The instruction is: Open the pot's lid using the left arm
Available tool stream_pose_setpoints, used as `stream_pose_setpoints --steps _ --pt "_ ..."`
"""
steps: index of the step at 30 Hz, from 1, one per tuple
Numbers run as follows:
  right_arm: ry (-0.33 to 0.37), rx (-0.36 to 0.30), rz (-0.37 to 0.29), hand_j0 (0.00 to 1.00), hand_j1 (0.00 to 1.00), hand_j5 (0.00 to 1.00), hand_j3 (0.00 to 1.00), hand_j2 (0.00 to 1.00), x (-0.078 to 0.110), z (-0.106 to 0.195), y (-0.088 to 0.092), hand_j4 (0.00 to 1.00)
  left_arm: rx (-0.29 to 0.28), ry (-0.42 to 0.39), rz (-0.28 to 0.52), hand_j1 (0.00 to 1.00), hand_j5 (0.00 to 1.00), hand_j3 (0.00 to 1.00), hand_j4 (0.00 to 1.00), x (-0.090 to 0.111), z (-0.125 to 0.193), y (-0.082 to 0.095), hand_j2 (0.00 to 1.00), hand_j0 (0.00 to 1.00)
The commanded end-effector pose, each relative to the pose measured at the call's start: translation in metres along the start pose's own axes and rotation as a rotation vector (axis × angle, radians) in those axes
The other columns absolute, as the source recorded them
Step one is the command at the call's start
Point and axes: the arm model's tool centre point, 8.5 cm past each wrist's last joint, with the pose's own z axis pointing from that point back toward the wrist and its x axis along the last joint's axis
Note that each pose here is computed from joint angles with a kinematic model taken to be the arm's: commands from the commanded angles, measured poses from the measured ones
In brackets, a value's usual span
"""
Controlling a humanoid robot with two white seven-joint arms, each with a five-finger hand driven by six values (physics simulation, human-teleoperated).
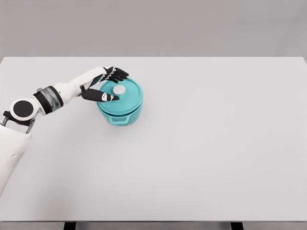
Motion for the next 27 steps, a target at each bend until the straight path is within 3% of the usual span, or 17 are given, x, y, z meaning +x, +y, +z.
stream_pose_setpoints --steps 1,3,7,27 --pt "0.000 0.000 0.000 1.00 1.00 1.00 1.00 1.00 -0.0001 0.0000 0.0000 1.00 0.007 0.000 -0.008 0.76 0.76 0.76 0.76 0.0006 0.0010 0.0022 0.76 0.76" --pt "0.000 0.000 0.000 1.00 1.00 1.00 1.00 1.00 -0.0001 0.0000 0.0000 1.00 0.031 0.003 -0.045 0.76 0.76 0.76 0.76 0.0053 0.0027 0.0076 0.76 0.76" --pt "0.000 0.000 0.000 1.00 1.00 1.00 1.00 1.00 -0.0001 0.0000 0.0000 1.00 0.037 0.010 -0.044 0.75 0.75 0.75 0.75 0.0023 0.0064 0.0067 0.75 0.75" --pt "-0.001 0.000 -0.001 1.00 1.00 1.00 1.00 1.00 0.0001 0.0000 0.0000 1.00 0.031 -0.017 -0.088 0.74 0.74 0.74 0.74 0.0052 0.0057 0.0010 0.74 0.74"
